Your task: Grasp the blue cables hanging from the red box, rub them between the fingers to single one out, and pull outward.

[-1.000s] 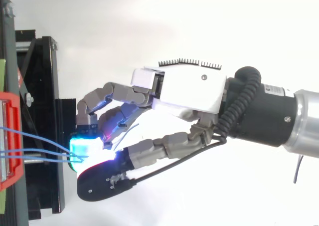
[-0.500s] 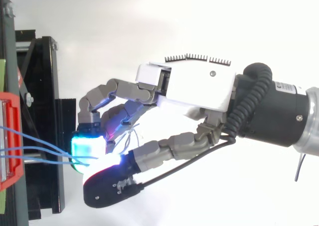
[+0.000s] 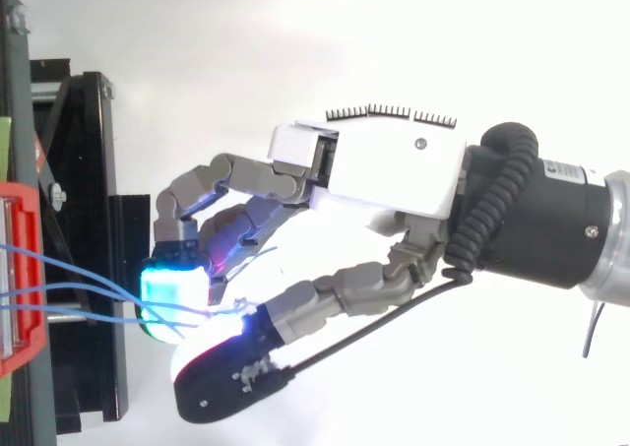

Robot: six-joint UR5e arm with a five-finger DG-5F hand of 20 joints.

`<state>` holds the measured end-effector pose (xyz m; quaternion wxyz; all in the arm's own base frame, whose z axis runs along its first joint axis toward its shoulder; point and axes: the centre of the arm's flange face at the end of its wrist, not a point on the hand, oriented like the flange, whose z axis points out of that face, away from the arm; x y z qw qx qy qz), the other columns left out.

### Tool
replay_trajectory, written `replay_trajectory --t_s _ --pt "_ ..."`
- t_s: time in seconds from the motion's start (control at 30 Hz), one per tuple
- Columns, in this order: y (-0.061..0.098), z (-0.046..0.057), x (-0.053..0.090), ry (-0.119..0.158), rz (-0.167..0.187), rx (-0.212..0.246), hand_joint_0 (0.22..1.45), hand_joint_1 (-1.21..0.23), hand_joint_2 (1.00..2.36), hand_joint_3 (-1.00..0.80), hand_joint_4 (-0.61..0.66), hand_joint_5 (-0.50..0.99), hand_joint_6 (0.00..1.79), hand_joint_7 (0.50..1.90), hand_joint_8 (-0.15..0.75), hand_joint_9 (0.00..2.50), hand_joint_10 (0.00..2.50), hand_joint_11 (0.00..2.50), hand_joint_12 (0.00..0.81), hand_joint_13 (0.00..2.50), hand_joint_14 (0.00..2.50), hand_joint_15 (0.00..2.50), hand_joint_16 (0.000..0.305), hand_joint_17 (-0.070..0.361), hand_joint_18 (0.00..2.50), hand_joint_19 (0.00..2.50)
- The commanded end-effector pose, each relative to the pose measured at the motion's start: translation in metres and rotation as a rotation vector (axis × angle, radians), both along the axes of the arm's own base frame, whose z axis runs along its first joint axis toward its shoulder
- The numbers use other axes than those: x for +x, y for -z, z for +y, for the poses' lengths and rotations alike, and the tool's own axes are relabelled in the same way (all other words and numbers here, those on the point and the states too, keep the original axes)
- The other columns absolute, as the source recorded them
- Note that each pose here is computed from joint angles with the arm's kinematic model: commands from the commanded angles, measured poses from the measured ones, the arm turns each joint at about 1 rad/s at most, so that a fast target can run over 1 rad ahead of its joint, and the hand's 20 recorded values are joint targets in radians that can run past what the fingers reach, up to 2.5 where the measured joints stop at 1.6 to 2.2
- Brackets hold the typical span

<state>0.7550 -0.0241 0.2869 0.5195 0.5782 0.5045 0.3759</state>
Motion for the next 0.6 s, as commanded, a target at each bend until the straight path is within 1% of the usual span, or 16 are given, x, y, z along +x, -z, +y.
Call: replay_trajectory --t_s 0.0,0.1,0.17,0.27,0.37,0.5,0.57 --pt "0.0011 -0.0008 0.0001 0.001 0.002 -0.001 0.50 -0.71 1.00 -0.50 0.22 -0.17 0.86 1.12 0.354 0.79 0.01 0.55 0.372 0.69 0.02 0.42 0.052 0.116 0.61 0.59" --pt "0.0000 0.0003 -0.0001 -0.001 0.001 -0.001 0.49 -0.64 1.00 -0.50 0.22 -0.17 0.85 1.12 0.362 0.81 0.01 0.55 0.382 0.71 0.01 0.42 0.053 0.118 0.61 0.60" --pt "0.0000 0.0002 -0.0001 0.001 0.001 -0.001 0.49 -0.64 1.00 -0.50 0.22 -0.16 0.85 1.12 0.364 0.82 0.01 0.55 0.380 0.71 0.01 0.43 0.053 0.118 0.61 0.60" --pt "0.0000 0.0002 -0.0001 0.001 0.001 -0.001 0.53 -0.57 1.00 -0.50 0.22 -0.16 0.85 1.15 0.357 0.84 0.01 0.54 0.369 0.72 0.01 0.43 0.050 0.112 0.61 0.61" --pt "0.0001 0.0001 -0.0003 0.001 0.002 -0.001 0.60 -0.50 1.00 -0.48 0.21 -0.15 0.84 1.17 0.345 0.86 0.01 0.55 0.353 0.72 0.01 0.43 0.047 0.105 0.60 0.62" --pt "0.0001 0.0001 -0.0003 0.001 0.002 -0.001 0.60 -0.49 1.01 -0.38 0.19 -0.15 0.84 1.15 0.347 0.87 0.01 0.55 0.353 0.73 0.01 0.44 0.046 0.104 0.60 0.63" --pt "0.0001 0.0013 -0.0003 -0.001 0.002 -0.001 0.60 -0.53 1.01 -0.33 0.19 -0.15 0.84 1.14 0.344 0.87 0.01 0.56 0.354 0.73 0.02 0.43 0.046 0.104 0.60 0.62"
